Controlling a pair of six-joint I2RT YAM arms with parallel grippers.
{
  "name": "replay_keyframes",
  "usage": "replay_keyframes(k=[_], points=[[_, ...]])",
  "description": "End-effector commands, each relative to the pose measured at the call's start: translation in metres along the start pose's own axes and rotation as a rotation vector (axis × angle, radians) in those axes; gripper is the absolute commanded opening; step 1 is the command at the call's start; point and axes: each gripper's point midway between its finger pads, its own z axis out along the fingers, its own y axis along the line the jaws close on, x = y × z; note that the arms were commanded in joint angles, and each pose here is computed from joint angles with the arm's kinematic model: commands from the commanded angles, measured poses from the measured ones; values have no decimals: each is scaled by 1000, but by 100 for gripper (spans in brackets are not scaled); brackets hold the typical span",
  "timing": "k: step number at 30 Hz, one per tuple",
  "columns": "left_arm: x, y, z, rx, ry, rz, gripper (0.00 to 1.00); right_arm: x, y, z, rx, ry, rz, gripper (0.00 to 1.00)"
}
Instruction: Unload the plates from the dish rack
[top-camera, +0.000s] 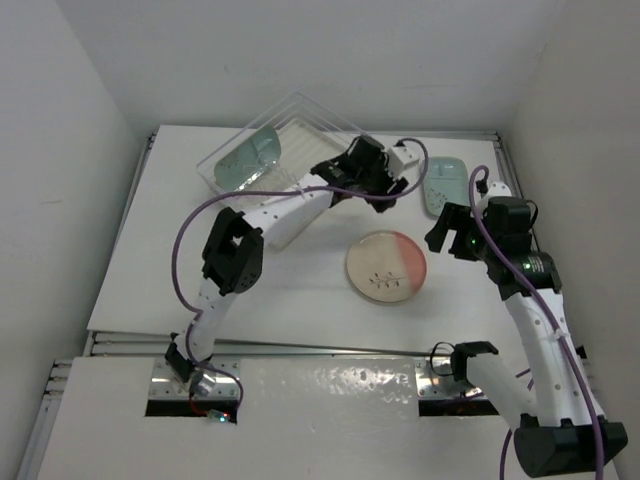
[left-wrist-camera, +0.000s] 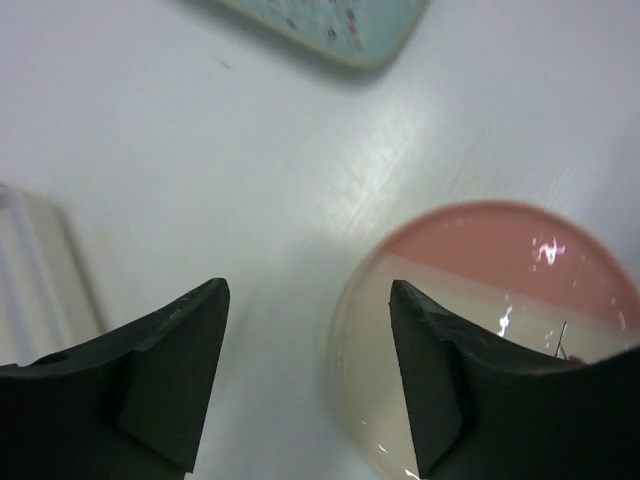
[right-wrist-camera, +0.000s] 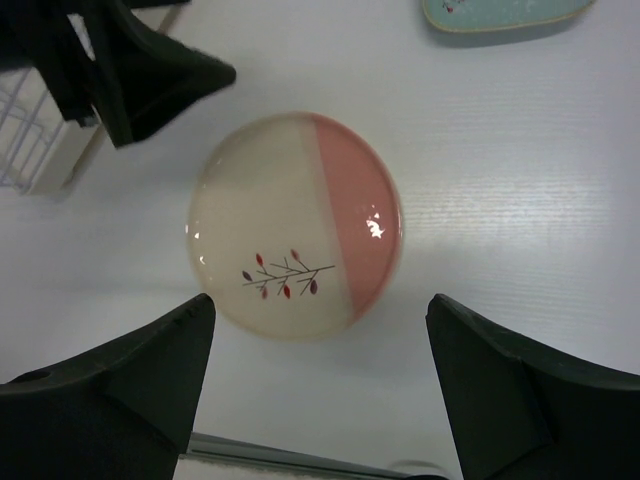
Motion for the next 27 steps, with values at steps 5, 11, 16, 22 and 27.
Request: replay_keyframes(k=[5,11,16,22,27], points=[[-67,111,-136,-287,-142,-30,52,-36,12,-13,-45,-114,-42,85],[-12,224,-234,-628,-41,-96,80,-36,16,-4,-67,-97,-50,85],[49,287,-290,-730,47,-181,85,-35,25,7,-121,-77,-43,84],[95,290,-288,-699,118,-205,87,-33,28,17,-137,-43,-41,84],[132,292,-281,-694,184,-229,83,-29,25,18,-127,-23,-44,84]])
